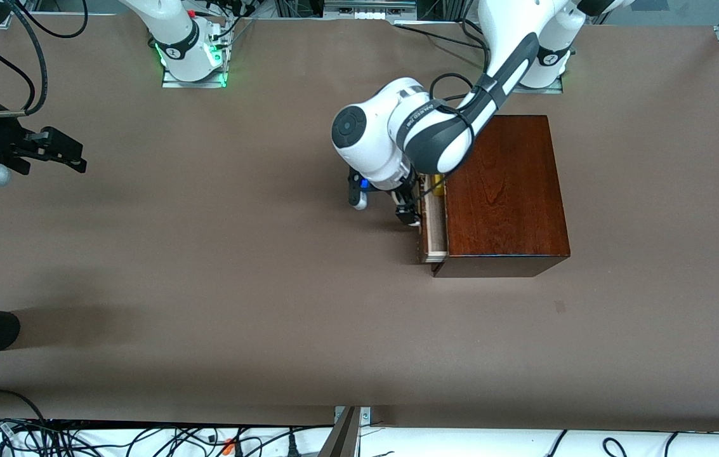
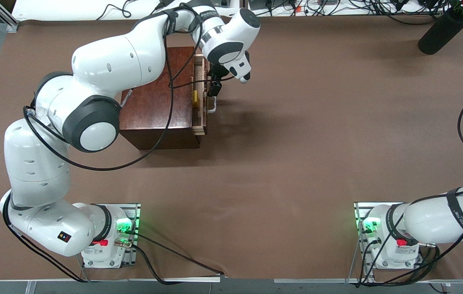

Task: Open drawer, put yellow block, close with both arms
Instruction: 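Push the drawer into the box with the left gripper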

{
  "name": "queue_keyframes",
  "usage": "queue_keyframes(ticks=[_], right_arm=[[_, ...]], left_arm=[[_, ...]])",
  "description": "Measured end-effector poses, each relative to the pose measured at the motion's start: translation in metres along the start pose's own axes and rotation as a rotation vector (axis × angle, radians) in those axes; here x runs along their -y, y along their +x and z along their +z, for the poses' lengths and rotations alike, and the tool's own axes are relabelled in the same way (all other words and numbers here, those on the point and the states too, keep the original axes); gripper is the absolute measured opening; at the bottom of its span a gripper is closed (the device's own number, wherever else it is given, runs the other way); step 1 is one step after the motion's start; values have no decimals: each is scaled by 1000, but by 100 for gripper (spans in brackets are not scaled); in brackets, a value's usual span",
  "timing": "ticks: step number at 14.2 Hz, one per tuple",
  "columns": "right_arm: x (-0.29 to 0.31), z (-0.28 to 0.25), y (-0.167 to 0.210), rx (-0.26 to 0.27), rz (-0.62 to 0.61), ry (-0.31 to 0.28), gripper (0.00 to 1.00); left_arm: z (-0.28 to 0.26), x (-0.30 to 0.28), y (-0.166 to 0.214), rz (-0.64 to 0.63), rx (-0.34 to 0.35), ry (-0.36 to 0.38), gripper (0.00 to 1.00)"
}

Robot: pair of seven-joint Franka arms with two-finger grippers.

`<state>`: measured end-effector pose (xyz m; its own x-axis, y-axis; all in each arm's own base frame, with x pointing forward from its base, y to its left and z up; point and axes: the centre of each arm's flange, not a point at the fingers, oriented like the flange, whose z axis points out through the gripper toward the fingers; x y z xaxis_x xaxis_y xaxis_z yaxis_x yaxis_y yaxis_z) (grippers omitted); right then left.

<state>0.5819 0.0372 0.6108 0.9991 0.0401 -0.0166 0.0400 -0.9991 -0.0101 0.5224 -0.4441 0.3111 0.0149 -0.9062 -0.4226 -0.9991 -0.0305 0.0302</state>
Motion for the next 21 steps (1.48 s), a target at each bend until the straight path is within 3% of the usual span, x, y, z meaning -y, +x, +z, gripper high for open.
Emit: queue_keyframes(ticks=[10, 16, 19, 21], right_arm=[[2, 0, 0, -1, -3, 0, 100], [8, 0, 0, -1, -14, 1, 100], [8, 0, 0, -1, -14, 1, 100], [8, 0, 0, -2, -14, 1, 100]], left_arm=[[3, 13, -21, -21, 63, 12, 100], [1, 13, -22, -23, 63, 14, 100], [-18, 17, -26, -56, 34, 35, 100], [-46, 18, -30, -98, -32, 33, 100]])
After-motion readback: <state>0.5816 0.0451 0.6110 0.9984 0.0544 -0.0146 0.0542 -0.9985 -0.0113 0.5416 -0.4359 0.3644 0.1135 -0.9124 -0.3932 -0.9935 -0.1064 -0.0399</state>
